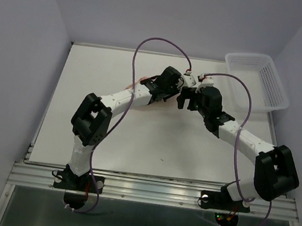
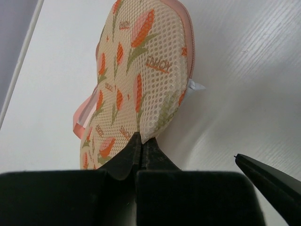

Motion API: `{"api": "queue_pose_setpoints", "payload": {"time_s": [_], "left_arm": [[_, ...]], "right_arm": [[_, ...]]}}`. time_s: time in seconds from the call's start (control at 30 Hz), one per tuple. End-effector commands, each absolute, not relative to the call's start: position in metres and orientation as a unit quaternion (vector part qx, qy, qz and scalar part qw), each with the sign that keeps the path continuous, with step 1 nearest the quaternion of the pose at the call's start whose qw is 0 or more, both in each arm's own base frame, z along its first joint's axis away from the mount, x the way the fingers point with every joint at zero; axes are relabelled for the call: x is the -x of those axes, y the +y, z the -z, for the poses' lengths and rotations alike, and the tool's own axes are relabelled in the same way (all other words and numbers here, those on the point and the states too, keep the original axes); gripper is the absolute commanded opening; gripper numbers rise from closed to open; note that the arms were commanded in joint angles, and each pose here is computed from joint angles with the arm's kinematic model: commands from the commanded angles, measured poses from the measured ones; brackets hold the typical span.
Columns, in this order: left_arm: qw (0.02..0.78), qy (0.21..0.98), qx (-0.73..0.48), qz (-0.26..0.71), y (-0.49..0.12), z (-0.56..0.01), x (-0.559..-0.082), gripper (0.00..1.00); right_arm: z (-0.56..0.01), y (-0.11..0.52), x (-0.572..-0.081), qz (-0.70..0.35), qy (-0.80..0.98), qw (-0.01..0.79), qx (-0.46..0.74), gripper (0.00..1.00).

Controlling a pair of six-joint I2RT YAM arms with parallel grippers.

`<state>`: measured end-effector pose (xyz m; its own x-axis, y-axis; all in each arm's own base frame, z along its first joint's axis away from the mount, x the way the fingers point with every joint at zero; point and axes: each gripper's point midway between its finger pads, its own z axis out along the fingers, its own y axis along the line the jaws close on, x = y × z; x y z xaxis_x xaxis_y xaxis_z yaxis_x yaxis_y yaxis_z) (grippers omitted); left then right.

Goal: Unzip the laundry bag and remove the bra

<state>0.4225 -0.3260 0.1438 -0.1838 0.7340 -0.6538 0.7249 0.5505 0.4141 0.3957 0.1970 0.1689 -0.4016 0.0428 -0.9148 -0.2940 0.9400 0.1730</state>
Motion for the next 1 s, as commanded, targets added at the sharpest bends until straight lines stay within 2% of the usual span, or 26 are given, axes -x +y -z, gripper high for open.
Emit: {"api": "queue_pose_setpoints", "payload": {"time_s": [0.0,0.2,0.33,0.4,0.57,0.73,0.97], "left_arm": [[0.446,0.777,-0.444,0.004,-0.324,-0.161,-0.422,0.0],[0.45,0.776,-0.441,0.034,-0.333,-0.167,-0.411,0.0],[0.443,0.777,-0.446,0.04,-0.334,-0.162,-0.405,0.0],[0.442,0.777,-0.448,0.04,-0.334,-0.161,-0.404,0.0],[0.444,0.774,-0.449,0.046,-0.335,-0.165,-0.402,0.0],[0.447,0.767,-0.457,0.06,-0.337,-0.172,-0.394,0.0],[0.447,0.761,-0.466,0.065,-0.335,-0.172,-0.388,0.0]], "right_arm": [[-0.172,0.197,-0.411,-0.151,0.808,0.569,0.03,1.0],[-0.167,0.215,-0.408,-0.187,0.79,0.581,0.06,0.97],[-0.17,0.218,-0.413,-0.186,0.775,0.6,0.077,0.75],[-0.167,0.222,-0.417,-0.184,0.775,0.598,0.09,0.71],[-0.157,0.228,-0.421,-0.187,0.775,0.594,0.103,0.7],[-0.159,0.239,-0.425,-0.207,0.766,0.599,0.113,0.65],[-0.17,0.243,-0.426,-0.227,0.731,0.633,0.112,0.62]]}}
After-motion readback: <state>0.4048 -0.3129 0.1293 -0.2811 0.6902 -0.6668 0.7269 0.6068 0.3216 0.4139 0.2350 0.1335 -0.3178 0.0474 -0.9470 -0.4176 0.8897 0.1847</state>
